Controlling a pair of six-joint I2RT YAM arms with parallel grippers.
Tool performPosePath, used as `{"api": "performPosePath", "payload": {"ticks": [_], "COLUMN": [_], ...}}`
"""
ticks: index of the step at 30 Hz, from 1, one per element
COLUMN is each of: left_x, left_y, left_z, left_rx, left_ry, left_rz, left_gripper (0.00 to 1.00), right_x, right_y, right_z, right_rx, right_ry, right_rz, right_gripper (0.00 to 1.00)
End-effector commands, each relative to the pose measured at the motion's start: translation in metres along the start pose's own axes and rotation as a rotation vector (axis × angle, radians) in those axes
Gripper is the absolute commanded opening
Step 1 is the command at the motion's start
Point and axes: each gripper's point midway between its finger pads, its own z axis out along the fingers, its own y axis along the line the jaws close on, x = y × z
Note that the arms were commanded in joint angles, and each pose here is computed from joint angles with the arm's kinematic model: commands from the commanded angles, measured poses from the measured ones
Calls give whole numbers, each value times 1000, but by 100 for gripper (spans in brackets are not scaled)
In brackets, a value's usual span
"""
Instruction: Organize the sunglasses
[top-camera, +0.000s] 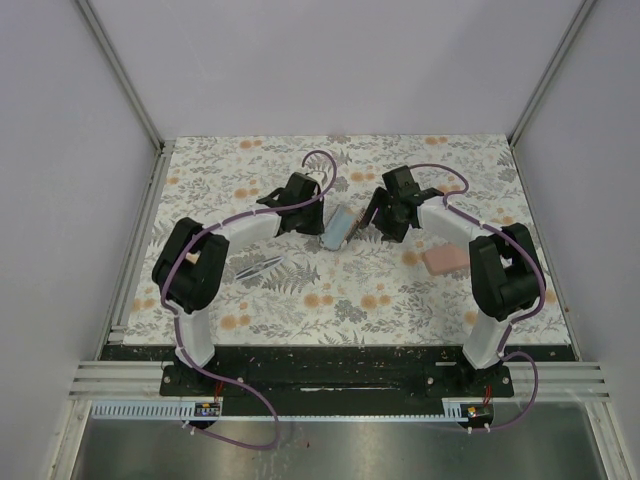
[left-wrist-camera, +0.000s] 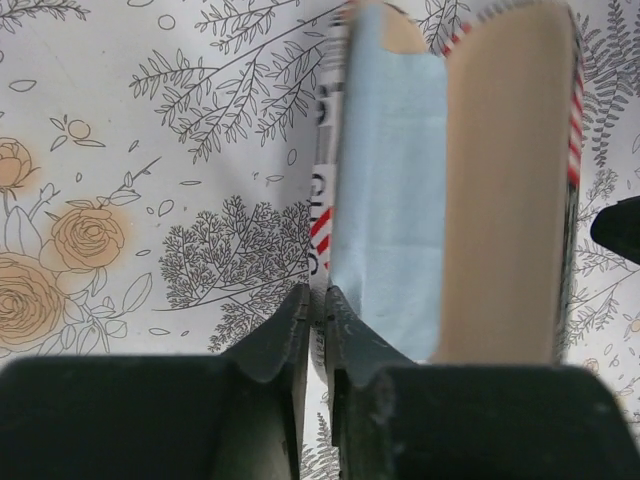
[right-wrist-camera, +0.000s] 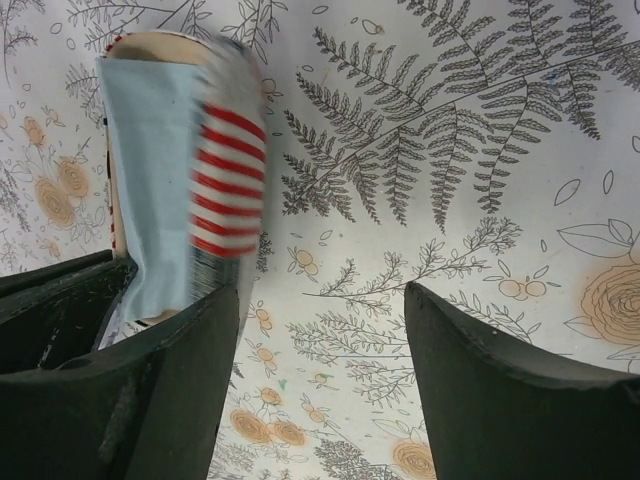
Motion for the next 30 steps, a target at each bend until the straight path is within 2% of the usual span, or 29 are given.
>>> {"api": "performPosePath", "payload": {"ticks": [1,3,13,18,22,30], "left_x": [-16,-9,36,54,68,80], "left_y": [-8,-8,-8,-9,-12,-17], "left_z": [1,0,-18,-29,-38,-52], "left_rx": [56,66,123,143,155,155], "left_ry": [-48,-38,-27,-49,-58,-83], "left_rz": [-3,-12,-97,-164,-200,-226], "left_gripper": [8,5,4,4,4,4], "right_x": [-23,-23,-18,1,19,56], "right_y": [28,28,36,54,66,65], "right_z": [-21,-22,-41,-49,-55,-54], "right_rx": [-86,-91,-158,-373,-552,-748], "right_ry": [-74,-73,-68,-24,3,73], "right_rz": [0,-6,-40,0,15,22], "right_gripper": [75,75,75,93,96,99]}}
